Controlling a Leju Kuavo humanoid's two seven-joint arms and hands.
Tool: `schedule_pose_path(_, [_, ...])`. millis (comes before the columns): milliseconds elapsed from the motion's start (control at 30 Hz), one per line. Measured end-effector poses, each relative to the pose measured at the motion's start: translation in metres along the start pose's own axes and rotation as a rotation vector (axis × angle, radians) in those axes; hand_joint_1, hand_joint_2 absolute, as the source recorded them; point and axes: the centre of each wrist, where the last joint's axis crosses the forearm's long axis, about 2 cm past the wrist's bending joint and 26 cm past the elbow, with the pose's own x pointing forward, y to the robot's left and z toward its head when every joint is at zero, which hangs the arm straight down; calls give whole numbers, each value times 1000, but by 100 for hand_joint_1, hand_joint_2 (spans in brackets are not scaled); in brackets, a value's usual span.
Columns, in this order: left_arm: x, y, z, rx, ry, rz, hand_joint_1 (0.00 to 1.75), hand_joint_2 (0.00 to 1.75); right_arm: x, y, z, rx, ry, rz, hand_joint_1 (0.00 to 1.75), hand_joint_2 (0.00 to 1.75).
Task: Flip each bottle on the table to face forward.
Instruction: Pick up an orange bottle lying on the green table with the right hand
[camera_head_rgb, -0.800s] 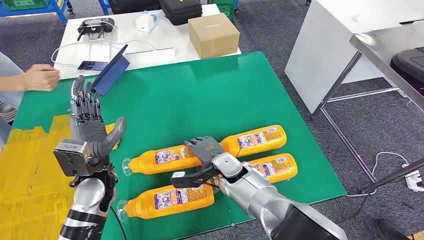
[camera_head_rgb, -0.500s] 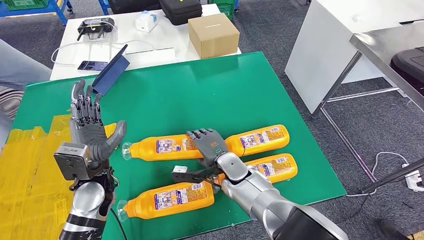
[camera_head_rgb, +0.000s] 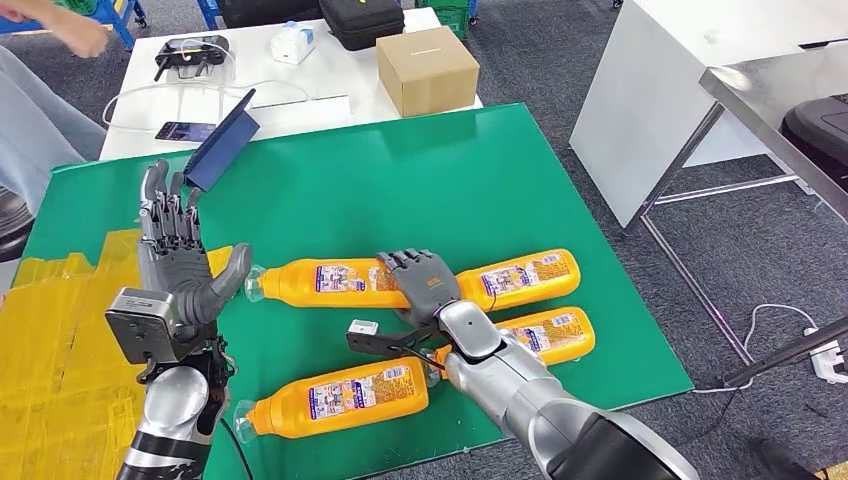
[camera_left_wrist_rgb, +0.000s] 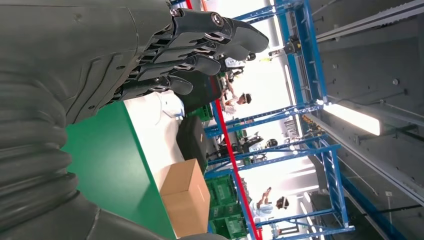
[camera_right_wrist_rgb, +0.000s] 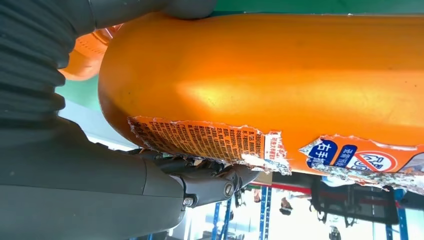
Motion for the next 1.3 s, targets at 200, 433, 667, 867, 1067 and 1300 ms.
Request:
schedule_pose_path(200, [4,-2,1,-27,-6,-19,0,175,1,-14,-2,-224,-18,-121,175,175])
schedule_pose_path(433, [14,-11,4,-186,3,-2,0,175,1,-35,18,-454,-4,-505,175,175])
schedule_pose_path(667, [26,-25,-7,-363,-35,-59,0,175,-7,-35,73,-646,13,-744,175,175])
schedule_pose_path(867, [28,-32,2,-424,-14,-42,0,175,-12,-58,81,-765,-9,-769,175,175])
schedule_pose_path(1067, [24,-33,4,-513,83,86,0,175,-13,-67,89,-814,-30,-812,175,175])
schedule_pose_path(1300, [19,-34,-2,-535,132,179,0,175,-11,-68,89,-817,-48,-853,175,175])
